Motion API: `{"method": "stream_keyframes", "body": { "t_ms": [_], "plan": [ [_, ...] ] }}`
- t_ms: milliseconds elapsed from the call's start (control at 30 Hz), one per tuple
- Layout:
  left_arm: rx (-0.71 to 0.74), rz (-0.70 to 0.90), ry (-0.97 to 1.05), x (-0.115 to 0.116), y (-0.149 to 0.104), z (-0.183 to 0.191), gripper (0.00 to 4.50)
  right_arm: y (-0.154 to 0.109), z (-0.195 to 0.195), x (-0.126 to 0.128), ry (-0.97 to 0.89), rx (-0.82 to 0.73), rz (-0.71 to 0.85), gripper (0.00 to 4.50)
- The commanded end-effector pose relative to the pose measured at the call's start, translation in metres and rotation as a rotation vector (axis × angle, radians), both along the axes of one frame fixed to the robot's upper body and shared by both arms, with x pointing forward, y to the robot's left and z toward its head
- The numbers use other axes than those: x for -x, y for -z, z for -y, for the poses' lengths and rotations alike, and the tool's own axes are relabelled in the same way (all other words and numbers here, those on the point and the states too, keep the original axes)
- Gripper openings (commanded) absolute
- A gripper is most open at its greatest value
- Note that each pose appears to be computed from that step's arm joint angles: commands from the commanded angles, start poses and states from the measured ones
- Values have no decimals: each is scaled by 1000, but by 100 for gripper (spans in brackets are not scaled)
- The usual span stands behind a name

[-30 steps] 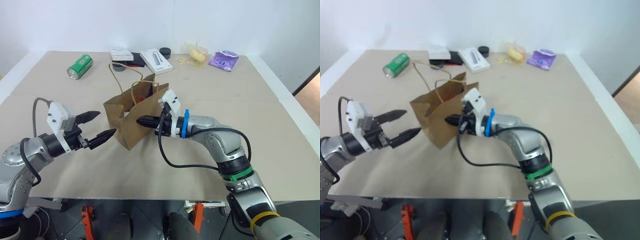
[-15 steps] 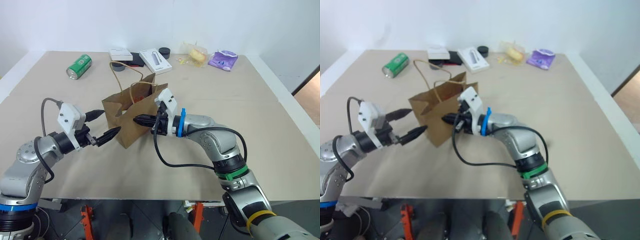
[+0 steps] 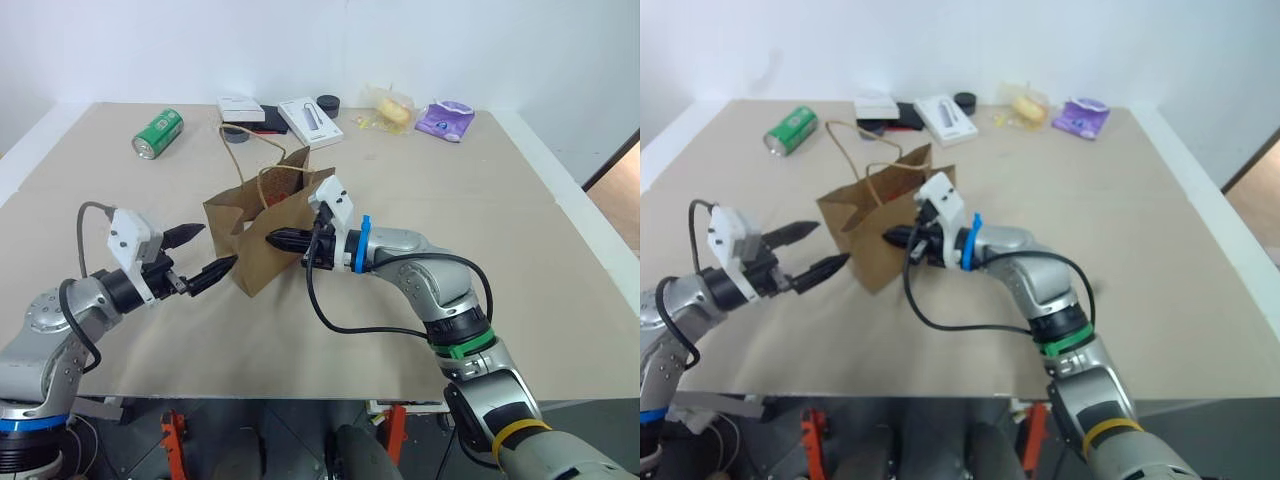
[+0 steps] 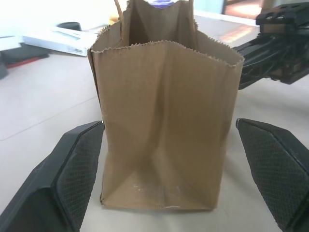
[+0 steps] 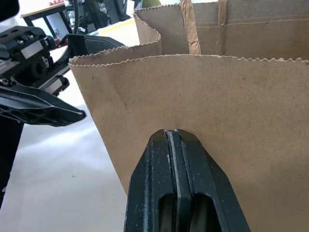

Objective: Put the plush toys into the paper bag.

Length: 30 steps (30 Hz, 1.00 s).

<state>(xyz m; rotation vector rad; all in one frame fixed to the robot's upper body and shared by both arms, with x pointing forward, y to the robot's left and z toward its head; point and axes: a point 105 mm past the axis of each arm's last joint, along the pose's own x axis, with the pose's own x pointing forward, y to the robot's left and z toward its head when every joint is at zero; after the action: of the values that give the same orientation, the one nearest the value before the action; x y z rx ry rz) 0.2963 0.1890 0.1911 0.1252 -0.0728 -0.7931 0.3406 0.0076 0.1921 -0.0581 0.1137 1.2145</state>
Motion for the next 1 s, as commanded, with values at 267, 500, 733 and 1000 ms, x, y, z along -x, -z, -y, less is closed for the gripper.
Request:
{"method": "stream_keyframes", "body": {
  "t_ms": [267,500,733,1000],
  "plan": [
    [-76,45,47,-17,-14,-15,450,-21,0,2,-15,-31,68,4],
    [-78,27,153,-19,-10,2,450,-22,1,3,-12,-30,73,4],
    [-134,-36,231,-15,0,6,450,-27,-8,9,-39,-38,89,4],
    [-142,-42,252,-13,-5,5,450,-27,-35,22,-111,-41,82,4]
  ]
}}
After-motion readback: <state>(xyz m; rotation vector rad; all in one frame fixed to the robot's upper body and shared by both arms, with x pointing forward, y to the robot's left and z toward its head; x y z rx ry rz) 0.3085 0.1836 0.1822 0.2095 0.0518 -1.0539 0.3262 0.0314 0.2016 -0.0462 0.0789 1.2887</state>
